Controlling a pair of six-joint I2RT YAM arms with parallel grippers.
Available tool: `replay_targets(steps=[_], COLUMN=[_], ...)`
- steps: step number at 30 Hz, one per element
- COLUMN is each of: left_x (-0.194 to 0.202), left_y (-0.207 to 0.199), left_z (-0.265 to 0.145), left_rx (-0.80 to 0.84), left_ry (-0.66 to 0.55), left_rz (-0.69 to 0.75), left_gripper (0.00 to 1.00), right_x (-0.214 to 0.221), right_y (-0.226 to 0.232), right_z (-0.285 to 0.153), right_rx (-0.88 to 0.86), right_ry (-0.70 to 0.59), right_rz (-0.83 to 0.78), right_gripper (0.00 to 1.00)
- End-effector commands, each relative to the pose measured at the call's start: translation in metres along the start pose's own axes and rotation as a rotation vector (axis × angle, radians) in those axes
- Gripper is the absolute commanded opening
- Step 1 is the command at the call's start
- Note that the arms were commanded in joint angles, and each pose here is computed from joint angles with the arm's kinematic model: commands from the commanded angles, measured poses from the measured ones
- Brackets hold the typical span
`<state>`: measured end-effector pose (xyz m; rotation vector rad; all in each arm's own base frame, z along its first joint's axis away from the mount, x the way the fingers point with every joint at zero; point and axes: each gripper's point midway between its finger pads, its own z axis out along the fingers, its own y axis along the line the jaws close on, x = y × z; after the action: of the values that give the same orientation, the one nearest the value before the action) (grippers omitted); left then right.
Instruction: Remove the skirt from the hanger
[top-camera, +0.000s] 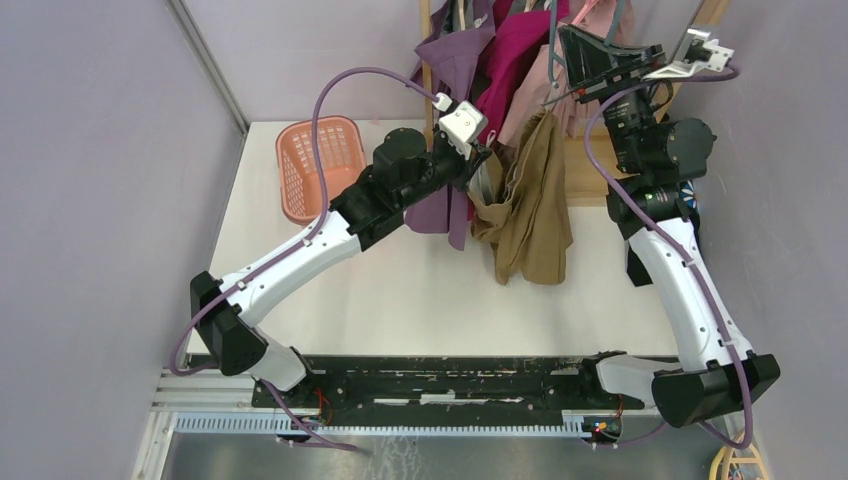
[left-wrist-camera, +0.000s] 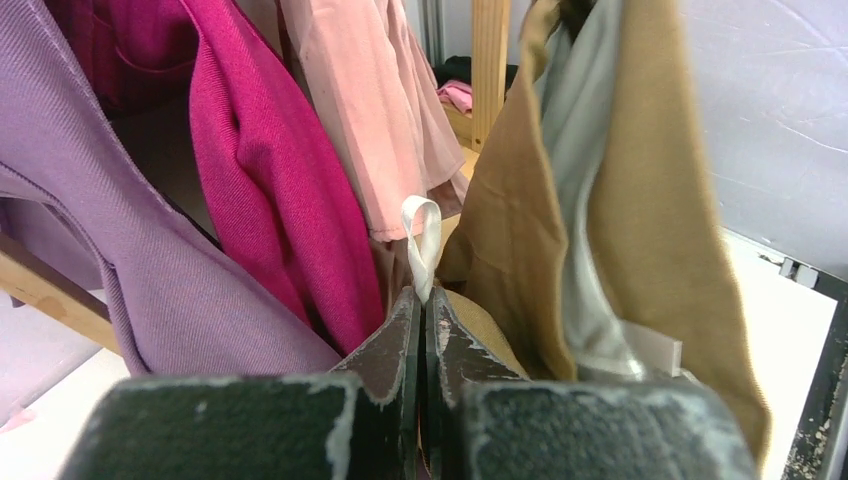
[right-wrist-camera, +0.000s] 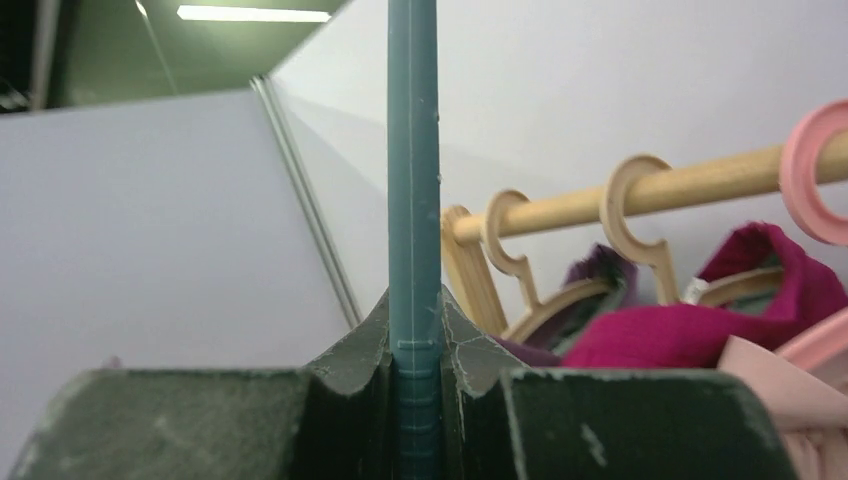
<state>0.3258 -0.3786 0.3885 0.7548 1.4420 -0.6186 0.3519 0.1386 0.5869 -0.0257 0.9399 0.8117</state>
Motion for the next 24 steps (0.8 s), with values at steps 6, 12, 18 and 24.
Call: replay_targets(steps=[6, 12, 18, 24], left_x=[-0.031, -0.042, -0.099, -0.174], left_y=[0.009, 0.007, 0.028, 0.046], left_z=[-0.017, -0.016, -0.041, -0.081], left_rx=[-0.037, -0.026, -0.121, -0.2], left_ry=[-0.069, -0.084, -0.169, -0.284], left_rz=[0.046, 0.052, 0.096, 0.17], left_gripper=[0.03, 0.03, 0.03, 0.03], right_x=[-0.077, -0.08, -0.079, -0.071], right_y=[0.058, 0.063, 0.026, -0.029], right_z=[0.007, 0.005, -0.01, -0.043], right_rx=[-0.201, -0.197, 0.04, 0.305], right_ry=[-0.243, -0.209, -0.147, -0.099], right_rz=[0.215, 0.151, -0.124, -0.361], right_gripper=[0.01, 0.01, 0.01, 0.01])
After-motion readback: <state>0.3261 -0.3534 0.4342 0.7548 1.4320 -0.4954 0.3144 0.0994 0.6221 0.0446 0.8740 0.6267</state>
